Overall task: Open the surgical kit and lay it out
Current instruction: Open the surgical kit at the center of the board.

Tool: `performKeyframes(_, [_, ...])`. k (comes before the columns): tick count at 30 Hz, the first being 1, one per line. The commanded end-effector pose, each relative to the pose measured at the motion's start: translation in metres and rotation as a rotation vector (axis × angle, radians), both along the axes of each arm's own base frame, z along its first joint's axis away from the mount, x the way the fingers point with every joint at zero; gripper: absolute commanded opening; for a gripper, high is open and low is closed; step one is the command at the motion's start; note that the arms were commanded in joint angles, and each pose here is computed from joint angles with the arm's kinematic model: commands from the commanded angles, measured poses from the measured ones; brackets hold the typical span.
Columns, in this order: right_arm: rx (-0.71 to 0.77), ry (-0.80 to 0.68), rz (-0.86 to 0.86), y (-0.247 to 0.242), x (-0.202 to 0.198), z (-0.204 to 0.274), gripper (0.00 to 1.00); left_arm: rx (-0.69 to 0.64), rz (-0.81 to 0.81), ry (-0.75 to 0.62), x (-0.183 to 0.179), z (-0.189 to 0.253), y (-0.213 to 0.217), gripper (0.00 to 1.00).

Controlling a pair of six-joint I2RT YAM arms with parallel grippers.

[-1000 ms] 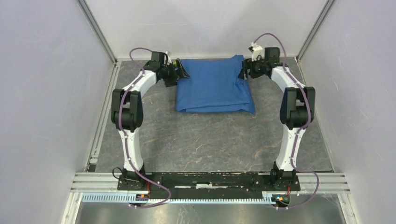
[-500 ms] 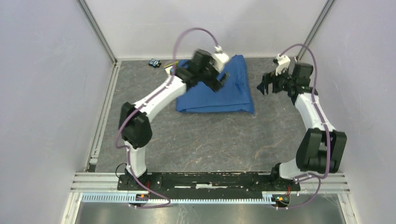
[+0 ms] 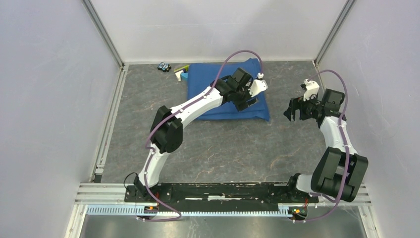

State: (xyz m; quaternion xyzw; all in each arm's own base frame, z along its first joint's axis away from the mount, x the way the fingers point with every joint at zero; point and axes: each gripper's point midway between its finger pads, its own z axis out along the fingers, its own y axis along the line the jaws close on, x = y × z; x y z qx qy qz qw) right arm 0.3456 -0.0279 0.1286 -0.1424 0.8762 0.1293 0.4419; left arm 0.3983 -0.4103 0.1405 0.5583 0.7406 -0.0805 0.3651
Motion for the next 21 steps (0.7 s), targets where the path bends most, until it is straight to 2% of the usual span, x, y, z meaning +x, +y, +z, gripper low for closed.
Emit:
performKeyframes(1, [0.027, -0.027, 0.037, -0.001, -0.005, 0.003, 0.95, 0.012, -0.048, -0.044, 0.000, 0.007, -0.014, 0.78])
performKeyframes(10, [0.095, 0.011, 0.038, -0.004, -0.009, -0.009, 0.94, -0.071, -0.081, 0.035, -0.021, 0.010, -0.023, 0.79])
performKeyframes(21, [0.131, 0.038, 0.050, -0.001, -0.013, -0.016, 0.94, -0.033, -0.080, 0.035, -0.014, -0.012, -0.027, 0.74])
